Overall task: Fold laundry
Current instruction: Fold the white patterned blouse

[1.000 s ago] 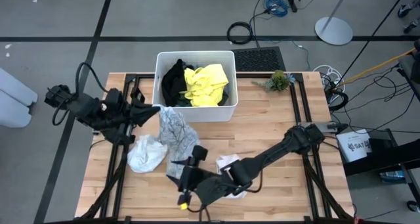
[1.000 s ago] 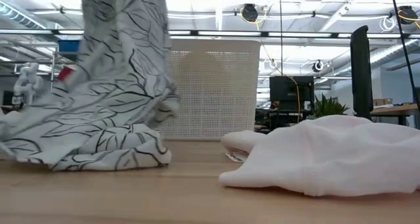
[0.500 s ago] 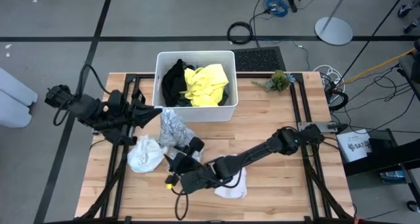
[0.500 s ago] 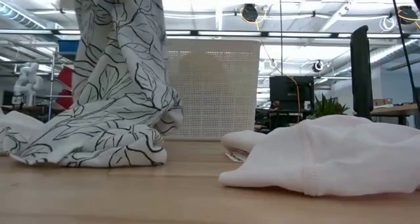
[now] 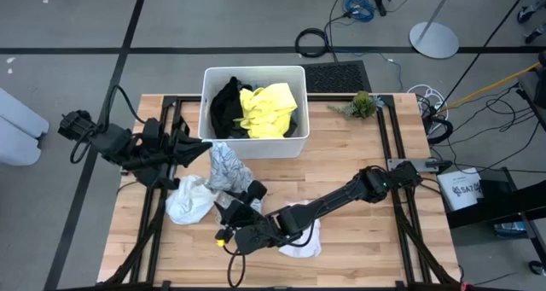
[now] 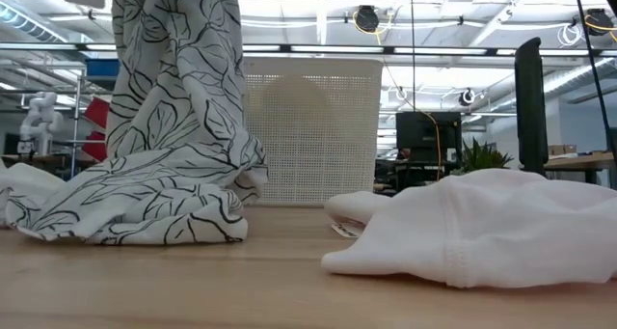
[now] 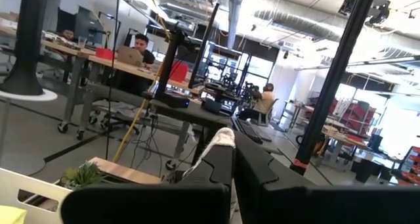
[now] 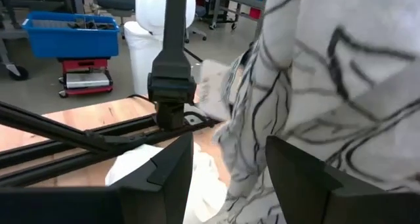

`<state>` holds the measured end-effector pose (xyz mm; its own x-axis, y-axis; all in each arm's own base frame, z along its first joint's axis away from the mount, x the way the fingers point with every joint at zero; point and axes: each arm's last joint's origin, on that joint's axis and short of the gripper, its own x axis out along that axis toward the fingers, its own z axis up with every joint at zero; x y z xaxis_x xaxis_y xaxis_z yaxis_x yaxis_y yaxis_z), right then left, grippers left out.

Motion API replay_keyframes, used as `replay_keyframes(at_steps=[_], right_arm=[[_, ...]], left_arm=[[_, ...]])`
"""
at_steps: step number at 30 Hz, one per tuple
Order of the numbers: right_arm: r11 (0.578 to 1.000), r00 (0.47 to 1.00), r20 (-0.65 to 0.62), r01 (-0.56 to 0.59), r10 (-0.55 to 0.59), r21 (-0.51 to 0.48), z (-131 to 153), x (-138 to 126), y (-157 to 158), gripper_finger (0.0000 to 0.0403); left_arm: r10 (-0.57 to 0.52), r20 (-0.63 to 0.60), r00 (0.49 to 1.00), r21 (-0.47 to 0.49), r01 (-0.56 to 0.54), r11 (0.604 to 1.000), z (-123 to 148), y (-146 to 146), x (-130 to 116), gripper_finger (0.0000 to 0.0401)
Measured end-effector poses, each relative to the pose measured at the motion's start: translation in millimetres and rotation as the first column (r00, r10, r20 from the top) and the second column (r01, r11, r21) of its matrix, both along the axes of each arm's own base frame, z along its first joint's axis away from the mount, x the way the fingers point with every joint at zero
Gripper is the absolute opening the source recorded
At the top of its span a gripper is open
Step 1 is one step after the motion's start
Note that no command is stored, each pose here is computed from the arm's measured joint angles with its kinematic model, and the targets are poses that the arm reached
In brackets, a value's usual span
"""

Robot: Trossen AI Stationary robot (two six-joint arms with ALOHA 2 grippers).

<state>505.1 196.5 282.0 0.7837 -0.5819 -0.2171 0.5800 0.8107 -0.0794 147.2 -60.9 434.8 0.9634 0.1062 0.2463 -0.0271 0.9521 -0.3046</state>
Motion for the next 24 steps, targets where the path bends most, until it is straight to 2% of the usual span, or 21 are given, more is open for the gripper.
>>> replay_keyframes(at_steps=[6, 11, 17, 20, 24], right_arm=[[0.997, 0.999, 0.02, -0.048, 0.047, 0.068, -5, 4, 0, 0.0177], [0.997, 0.999, -0.001, -0.044, 0.044, 0.07, -18, 9, -2, 0.0177], [0.998, 0.999, 0.045, -0.031, 0.028, 0.053, -10, 19, -21, 0.0177], [0.992, 0.994, 0.066, -0.094, 0.088, 0.084, -7, 24, -30, 0.0177], [0.993, 0.997, 0.052, -0.069, 0.065, 0.096, -10, 26, -40, 0.0163]], left_arm=[[0.015, -0.002, 1.0, -0.004, -0.015, 1.0, 0, 0, 0, 0.0006], [0.019, -0.003, 1.0, -0.004, -0.019, 1.0, 0, 0, 1, 0.0006], [0.019, -0.008, 1.0, -0.002, -0.019, 1.0, -1, -1, 3, 0.0006], [0.018, -0.011, 1.0, 0.0, -0.018, 1.0, -2, -2, 4, 0.0006], [0.018, -0.014, 1.0, 0.002, -0.018, 1.0, -2, -2, 4, 0.0006]])
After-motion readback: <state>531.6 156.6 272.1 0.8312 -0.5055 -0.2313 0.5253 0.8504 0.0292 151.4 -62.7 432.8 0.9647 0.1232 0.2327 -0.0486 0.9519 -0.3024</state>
